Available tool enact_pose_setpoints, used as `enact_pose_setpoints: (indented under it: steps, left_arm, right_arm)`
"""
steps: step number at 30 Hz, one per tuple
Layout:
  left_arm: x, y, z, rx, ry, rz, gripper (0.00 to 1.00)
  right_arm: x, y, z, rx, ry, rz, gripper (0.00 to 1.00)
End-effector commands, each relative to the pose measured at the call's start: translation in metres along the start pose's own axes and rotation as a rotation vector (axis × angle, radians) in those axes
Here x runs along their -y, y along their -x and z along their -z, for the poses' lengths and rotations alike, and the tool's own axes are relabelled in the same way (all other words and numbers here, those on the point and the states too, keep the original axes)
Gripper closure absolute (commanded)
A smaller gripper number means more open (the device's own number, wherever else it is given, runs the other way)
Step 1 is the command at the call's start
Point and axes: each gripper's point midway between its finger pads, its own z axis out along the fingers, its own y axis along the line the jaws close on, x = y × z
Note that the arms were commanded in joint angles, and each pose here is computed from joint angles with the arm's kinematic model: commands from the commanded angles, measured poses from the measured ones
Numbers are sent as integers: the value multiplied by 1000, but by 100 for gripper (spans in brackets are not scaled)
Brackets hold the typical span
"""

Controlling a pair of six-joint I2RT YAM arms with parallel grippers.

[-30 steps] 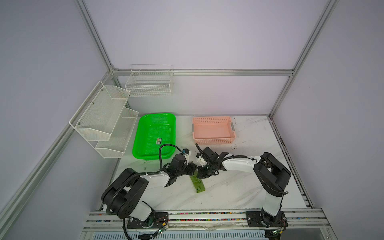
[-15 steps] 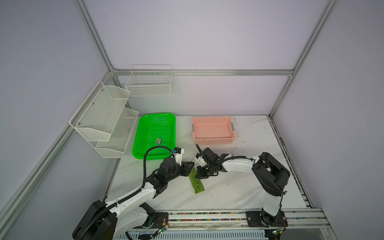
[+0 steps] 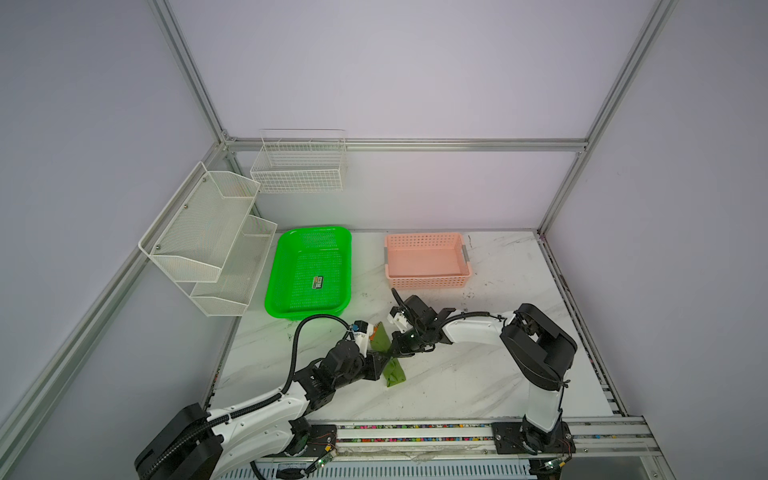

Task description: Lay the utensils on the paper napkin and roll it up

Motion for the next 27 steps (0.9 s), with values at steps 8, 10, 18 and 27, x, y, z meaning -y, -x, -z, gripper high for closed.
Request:
enact_pose_setpoints:
  steps: [8, 10, 18, 27]
  left_arm:
    - [4, -24, -19, -36, 16, -9, 85]
    - [4, -29, -22, -53, 28, -19, 85]
    - [-4, -52, -38, -139, 81, -34, 85]
    - [-14, -64, -42, -177, 119, -22, 86]
  right_arm:
    - [43, -29, -17, -81, -120, -89, 100]
    - [42, -28, -15, -77, -115, -90, 100]
    - [41, -25, -11, -68, -101, -92, 100]
    - [32, -19, -3, -49, -75, -83, 100]
